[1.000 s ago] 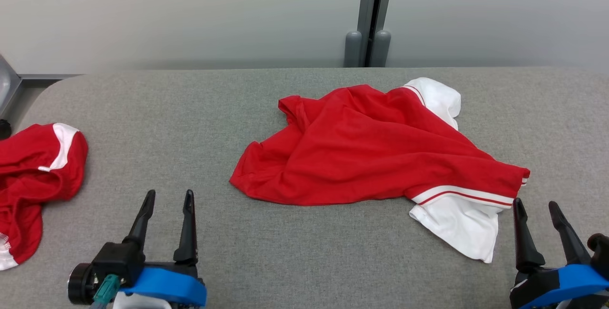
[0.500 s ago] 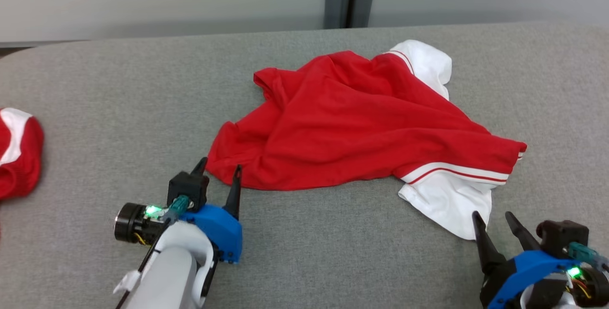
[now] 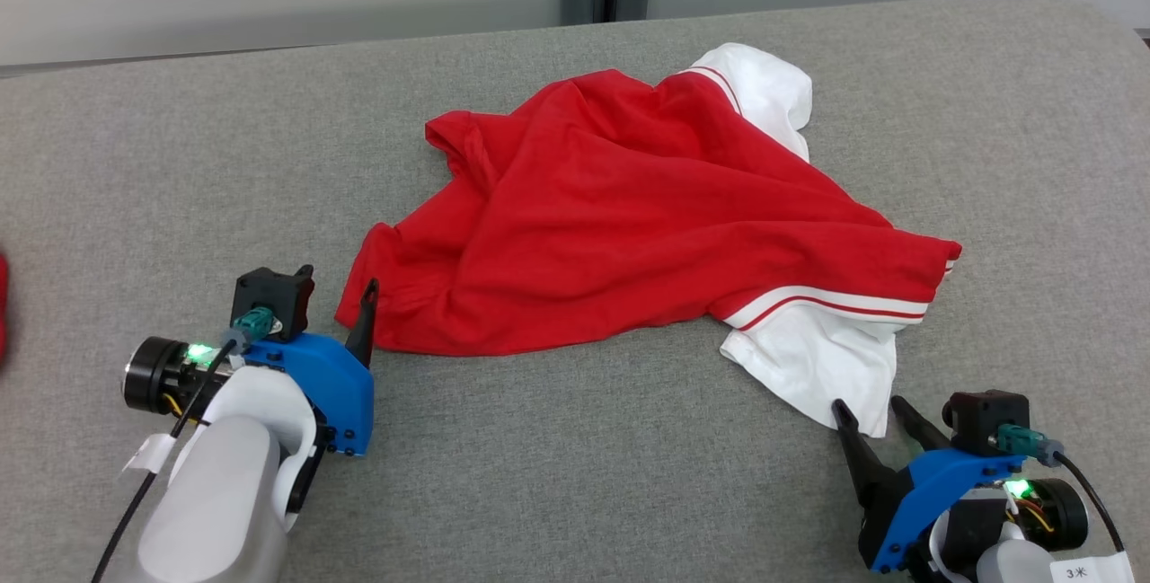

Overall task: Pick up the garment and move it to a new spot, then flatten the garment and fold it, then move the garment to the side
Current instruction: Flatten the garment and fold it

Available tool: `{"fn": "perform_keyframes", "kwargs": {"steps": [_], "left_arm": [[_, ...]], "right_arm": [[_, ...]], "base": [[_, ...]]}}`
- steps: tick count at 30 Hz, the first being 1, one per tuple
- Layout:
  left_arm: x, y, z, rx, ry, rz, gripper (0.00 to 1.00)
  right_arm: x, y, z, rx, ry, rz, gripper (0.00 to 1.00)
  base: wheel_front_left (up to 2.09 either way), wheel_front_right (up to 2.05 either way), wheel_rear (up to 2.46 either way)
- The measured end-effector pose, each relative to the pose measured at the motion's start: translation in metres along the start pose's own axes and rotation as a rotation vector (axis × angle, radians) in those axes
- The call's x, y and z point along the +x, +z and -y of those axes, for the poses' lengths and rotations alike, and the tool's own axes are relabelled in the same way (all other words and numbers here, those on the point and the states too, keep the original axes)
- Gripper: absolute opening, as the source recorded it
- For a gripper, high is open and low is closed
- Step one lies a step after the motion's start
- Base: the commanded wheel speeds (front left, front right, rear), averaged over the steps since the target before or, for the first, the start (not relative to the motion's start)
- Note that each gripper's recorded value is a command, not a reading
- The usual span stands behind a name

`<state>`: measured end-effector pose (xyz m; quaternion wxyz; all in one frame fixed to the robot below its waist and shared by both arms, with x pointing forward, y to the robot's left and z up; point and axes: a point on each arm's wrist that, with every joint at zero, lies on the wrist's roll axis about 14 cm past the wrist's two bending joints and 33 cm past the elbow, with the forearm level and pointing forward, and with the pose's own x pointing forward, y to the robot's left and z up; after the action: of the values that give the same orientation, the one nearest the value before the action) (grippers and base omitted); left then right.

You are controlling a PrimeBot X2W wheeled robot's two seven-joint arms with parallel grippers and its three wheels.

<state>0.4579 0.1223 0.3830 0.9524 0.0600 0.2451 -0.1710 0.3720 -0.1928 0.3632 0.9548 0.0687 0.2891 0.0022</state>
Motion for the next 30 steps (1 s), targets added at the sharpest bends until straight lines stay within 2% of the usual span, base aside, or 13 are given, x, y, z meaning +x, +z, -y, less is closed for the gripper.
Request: {"fn": "perform_keyframes", "kwargs": {"steps": [9,10,11,12,21,30], "left_arm": [[0.003,0.0,0.012,0.035,-0.072,-0.021,1.0],[0.004,-0.002,0.015,0.034,-0.081,-0.026,1.0],[0.004,-0.004,0.018,0.037,-0.09,-0.033,1.0],[0.004,-0.007,0.023,0.042,-0.102,-0.044,1.0],[0.005,-0.019,0.034,0.071,-0.136,-0.084,1.0],[0.012,-0.021,0.013,0.16,-0.085,-0.159,1.0]], "right_arm": [[0.017,-0.001,-0.001,-0.027,0.003,-0.014,1.0],[0.019,-0.001,-0.002,-0.046,0.004,-0.02,0.73],[0.022,-0.002,-0.003,-0.063,0.007,-0.025,0.17],[0.024,-0.003,-0.003,-0.077,0.008,-0.036,0.0],[0.026,-0.002,0.002,-0.079,-0.009,-0.032,0.0],[0.017,-0.002,0.012,-0.062,-0.039,-0.048,0.0]], "base": [[0.0,0.0,0.0],[0.0,0.0,0.0],[0.0,0.0,0.0],[0.0,0.0,0.0],[0.0,0.0,0.0],[0.0,0.0,0.0]]}}
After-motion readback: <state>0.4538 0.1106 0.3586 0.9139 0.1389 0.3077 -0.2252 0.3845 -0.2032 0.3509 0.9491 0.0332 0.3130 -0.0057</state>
